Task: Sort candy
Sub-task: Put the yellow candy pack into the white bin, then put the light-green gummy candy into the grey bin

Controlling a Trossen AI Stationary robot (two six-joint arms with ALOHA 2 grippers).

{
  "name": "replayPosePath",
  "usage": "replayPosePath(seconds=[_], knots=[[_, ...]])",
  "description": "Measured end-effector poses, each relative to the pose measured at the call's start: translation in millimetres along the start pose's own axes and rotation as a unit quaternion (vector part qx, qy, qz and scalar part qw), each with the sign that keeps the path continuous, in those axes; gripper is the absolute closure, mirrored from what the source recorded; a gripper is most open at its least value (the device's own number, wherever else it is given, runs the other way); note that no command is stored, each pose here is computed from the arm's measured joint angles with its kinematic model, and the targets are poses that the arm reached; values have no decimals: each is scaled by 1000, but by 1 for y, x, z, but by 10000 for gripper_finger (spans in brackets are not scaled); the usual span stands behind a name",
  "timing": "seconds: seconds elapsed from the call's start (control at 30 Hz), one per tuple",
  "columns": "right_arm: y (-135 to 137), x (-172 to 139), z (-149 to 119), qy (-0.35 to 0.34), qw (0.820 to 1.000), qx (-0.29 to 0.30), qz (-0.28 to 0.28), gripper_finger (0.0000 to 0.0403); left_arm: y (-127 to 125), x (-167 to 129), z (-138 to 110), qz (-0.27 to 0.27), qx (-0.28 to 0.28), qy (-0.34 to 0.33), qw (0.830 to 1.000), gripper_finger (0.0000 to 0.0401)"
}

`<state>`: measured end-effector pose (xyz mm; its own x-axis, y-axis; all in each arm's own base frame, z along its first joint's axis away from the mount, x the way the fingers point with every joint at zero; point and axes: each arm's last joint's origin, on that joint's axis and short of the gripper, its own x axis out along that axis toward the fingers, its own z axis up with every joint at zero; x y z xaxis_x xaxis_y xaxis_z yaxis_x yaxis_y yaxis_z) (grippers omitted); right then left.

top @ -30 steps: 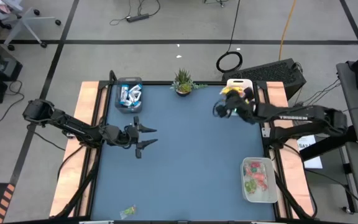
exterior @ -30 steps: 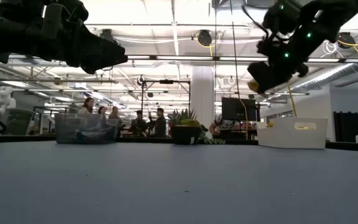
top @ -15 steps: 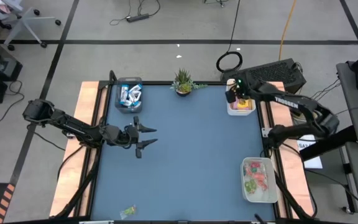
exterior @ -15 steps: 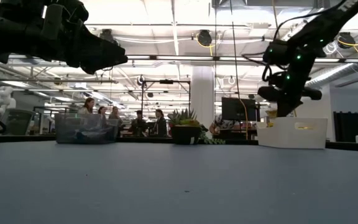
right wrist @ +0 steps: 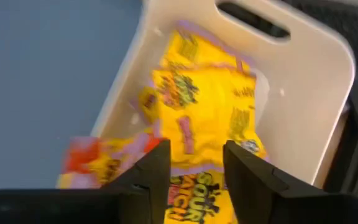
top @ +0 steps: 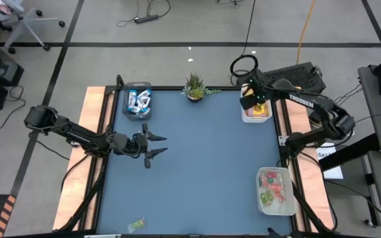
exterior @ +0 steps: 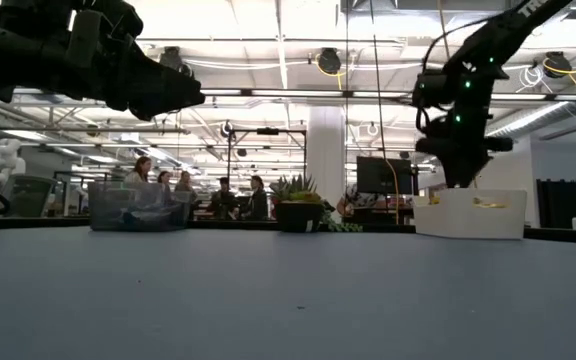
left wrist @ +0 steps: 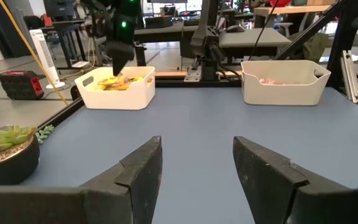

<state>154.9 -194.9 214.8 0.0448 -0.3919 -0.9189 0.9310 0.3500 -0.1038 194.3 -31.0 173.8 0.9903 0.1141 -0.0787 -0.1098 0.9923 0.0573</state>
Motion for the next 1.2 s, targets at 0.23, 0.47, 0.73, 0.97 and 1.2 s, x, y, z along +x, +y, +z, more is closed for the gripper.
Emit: replayPosePath(seconds=[0.23, 0.47, 0.73, 0.97, 1.2], knots=[[2, -17, 9, -53, 998, 4, 23, 289, 0, 0, 0, 0, 0, 0, 1000, 198], [4, 13, 13, -6, 1000, -2, 4, 394, 0, 0, 0, 0, -11, 0, 1000, 198], [11, 39, 15, 25, 1000, -16, -4, 401, 0, 0, 0, 0, -12, 2, 1000, 198], [13, 0, 13, -24, 999, -23, 22, 400, 0, 0, 0, 0, -11, 2, 1000, 198], [34, -20, 1, -21, 994, -58, 94, 402, 0, 0, 0, 0, -12, 1, 1000, 198]])
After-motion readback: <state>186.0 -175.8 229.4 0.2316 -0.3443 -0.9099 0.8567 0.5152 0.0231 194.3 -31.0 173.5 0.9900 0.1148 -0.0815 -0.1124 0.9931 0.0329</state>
